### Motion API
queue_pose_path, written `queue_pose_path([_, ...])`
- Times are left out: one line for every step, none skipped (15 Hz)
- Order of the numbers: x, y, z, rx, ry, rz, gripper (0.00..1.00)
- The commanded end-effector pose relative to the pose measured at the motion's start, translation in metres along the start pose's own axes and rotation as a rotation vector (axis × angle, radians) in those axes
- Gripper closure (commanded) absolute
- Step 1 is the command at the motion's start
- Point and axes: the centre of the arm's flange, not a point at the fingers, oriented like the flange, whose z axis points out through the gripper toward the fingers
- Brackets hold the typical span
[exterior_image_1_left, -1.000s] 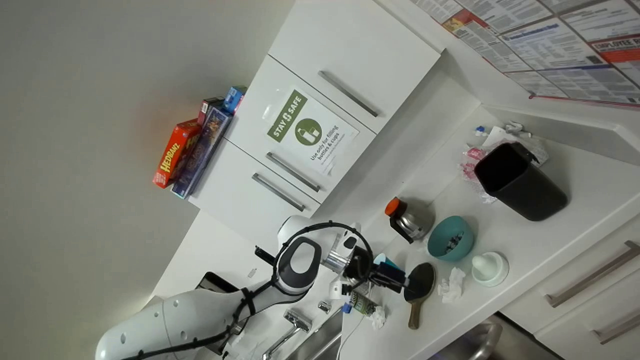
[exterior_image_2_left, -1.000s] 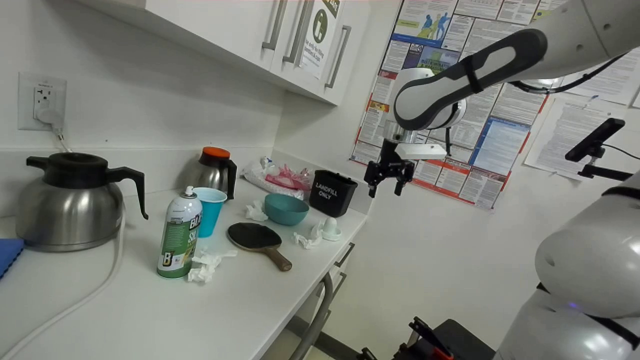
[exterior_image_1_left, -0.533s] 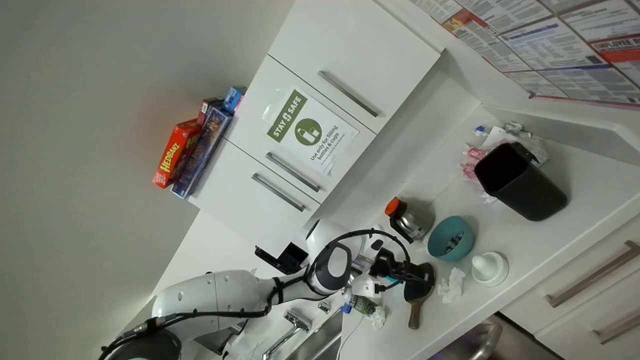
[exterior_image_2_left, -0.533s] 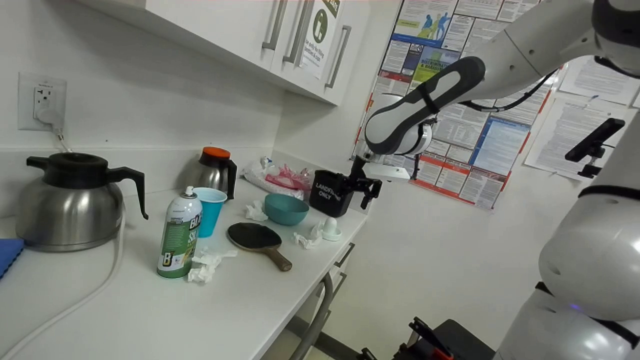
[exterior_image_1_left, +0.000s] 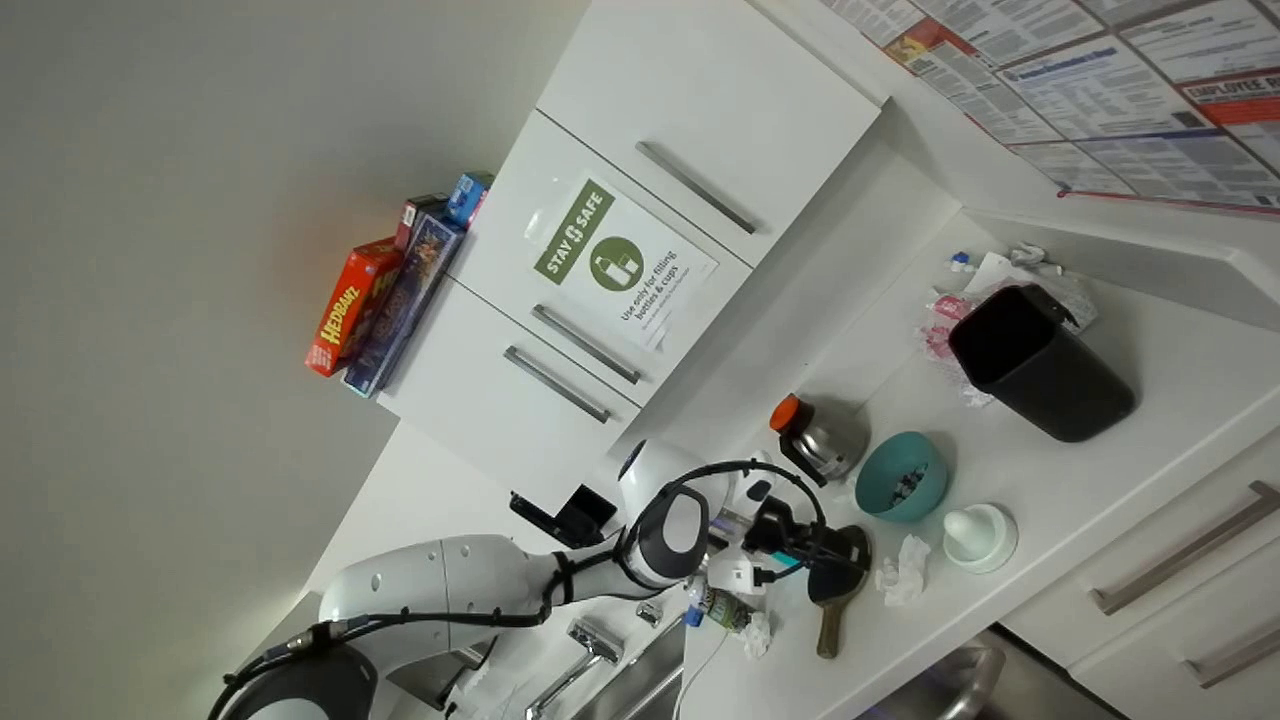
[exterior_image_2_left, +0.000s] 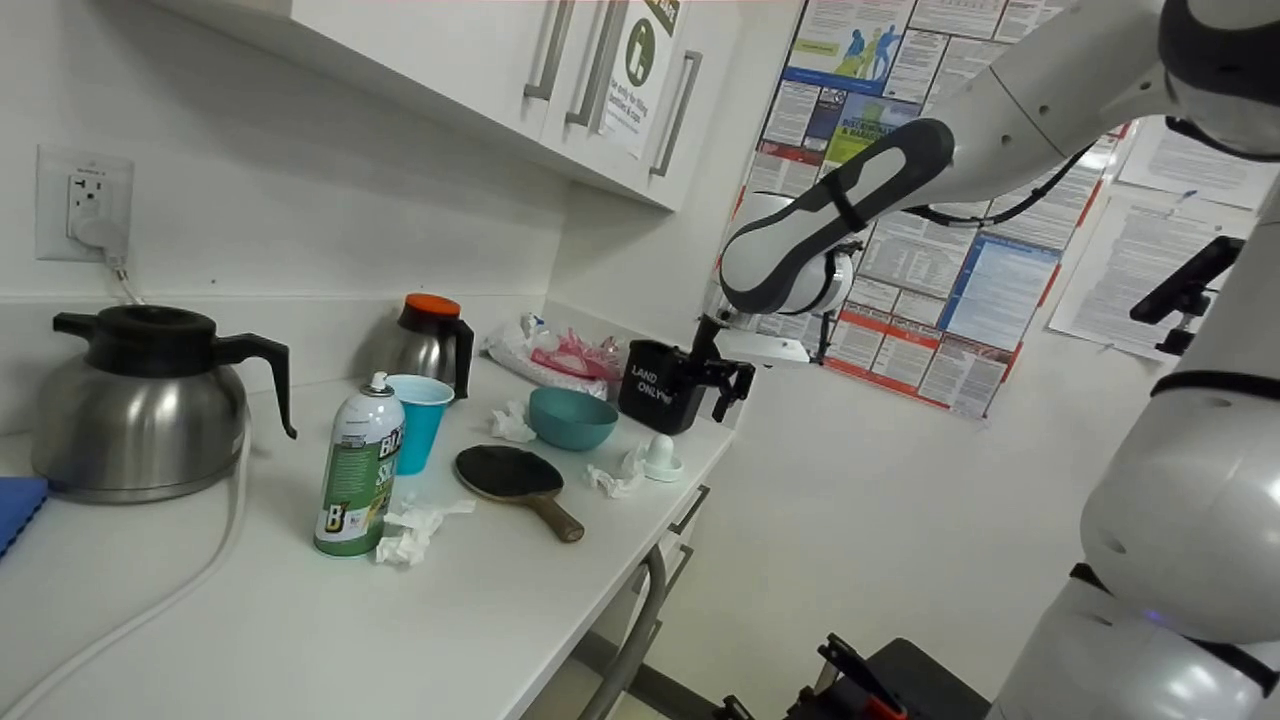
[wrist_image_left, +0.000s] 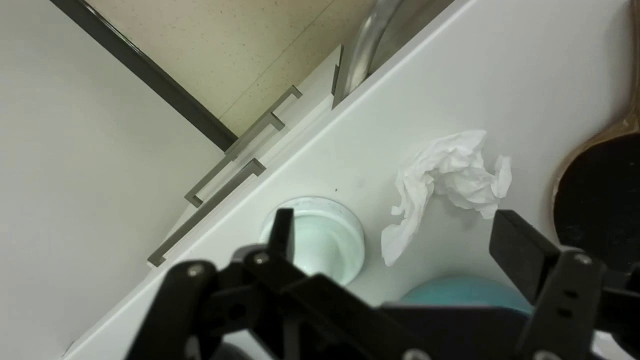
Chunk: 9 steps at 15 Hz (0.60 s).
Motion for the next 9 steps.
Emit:
queue_pose_path([0.023, -0.016, 0.020, 0.015, 0.054, 0.052, 0.00])
queue_pose_path([0.028, -0.022, 0.027, 0.022, 0.070, 0.065, 0.00])
queue_pose_path([0.031, -0.026, 0.033, 0.032, 0.081, 0.073, 0.00])
queue_pose_path([0.034, -0.031, 0.041, 0.042, 0.084, 0.080, 0.00])
queue_pose_path([0.036, -0.037, 0.049, 0.051, 0.085, 0.081, 0.00])
queue_pose_path([0.038, -0.042, 0.057, 0.054, 0.086, 0.077, 0.00])
queue_pose_path([0.038, -0.047, 0.065, 0.057, 0.082, 0.076, 0.00])
queue_pose_path([0.040, -0.051, 0.072, 0.058, 0.077, 0.073, 0.00])
queue_pose_path([0.039, -0.056, 0.079, 0.054, 0.068, 0.068, 0.00])
